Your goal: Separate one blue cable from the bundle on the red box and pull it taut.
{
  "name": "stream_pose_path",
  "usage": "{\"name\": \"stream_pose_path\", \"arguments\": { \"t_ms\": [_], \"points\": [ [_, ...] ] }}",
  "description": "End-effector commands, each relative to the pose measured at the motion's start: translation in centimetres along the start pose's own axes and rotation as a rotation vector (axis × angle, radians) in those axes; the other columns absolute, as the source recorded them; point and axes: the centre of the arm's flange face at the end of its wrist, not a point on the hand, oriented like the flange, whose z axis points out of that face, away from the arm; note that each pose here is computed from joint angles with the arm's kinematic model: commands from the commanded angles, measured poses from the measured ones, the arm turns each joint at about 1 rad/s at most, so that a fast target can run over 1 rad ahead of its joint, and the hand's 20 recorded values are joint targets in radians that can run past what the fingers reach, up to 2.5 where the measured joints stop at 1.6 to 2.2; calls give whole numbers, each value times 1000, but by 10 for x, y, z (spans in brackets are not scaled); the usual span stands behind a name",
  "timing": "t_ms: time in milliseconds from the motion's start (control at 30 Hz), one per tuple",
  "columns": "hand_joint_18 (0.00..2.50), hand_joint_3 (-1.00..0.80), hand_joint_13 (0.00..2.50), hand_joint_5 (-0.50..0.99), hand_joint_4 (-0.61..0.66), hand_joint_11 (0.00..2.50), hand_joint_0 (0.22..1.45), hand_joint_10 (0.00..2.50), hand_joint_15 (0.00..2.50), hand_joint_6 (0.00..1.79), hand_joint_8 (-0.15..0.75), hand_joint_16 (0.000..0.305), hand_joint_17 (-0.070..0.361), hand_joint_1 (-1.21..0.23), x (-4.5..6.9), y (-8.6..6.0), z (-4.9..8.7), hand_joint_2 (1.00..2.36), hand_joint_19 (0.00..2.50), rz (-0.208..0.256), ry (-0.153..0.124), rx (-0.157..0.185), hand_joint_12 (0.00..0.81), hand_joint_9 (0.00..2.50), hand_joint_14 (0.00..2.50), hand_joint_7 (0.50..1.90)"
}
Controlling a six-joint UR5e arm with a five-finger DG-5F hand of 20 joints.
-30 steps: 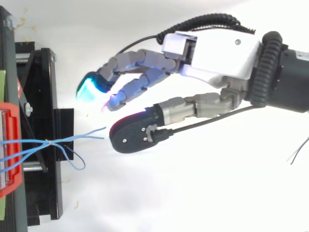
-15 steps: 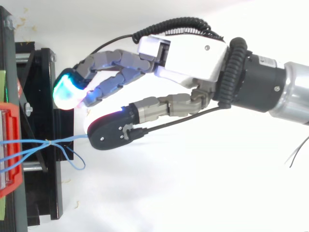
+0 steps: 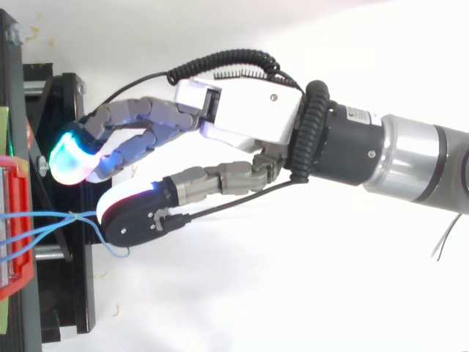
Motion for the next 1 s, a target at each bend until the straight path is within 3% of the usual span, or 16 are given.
{"name": "stream_pose_path", "arguments": {
  "t_ms": [0, 167, 300, 533, 933, 967],
  "points": [
    [21, -500, 337, -167, 238, 113, 424, 4, 153, 502, 237, 60, 136, -510, 7, 1, 0, 1000, 293, -4, 8, -7, 370, 682, 6, 718],
    [47, -500, 358, -164, 242, 124, 426, 4, 165, 502, 238, 60, 136, -512, 20, 8, 1, 1000, 298, -13, 11, -50, 372, 702, 7, 724],
    [81, -500, 392, -158, 254, 146, 428, 5, 183, 502, 237, 61, 137, -516, 26, 11, 1, 1000, 320, -11, 17, -59, 377, 726, 7, 732],
    [182, -500, 489, -129, 288, 192, 457, 7, 240, 502, 231, 59, 132, -573, 38, 13, -2, 1000, 349, 20, 36, -58, 363, 796, 10, 824],
    [290, -479, 586, -76, 288, 259, 520, 10, 304, 503, 215, 54, 122, -659, 42, 13, -4, 1001, 382, 82, 48, -40, 337, 858, 13, 1086],
    [294, -479, 590, -73, 292, 263, 521, 10, 305, 503, 212, 54, 122, -658, 42, 18, -2, 1001, 392, 102, 48, -42, 339, 866, 15, 1100]
  ]
}}
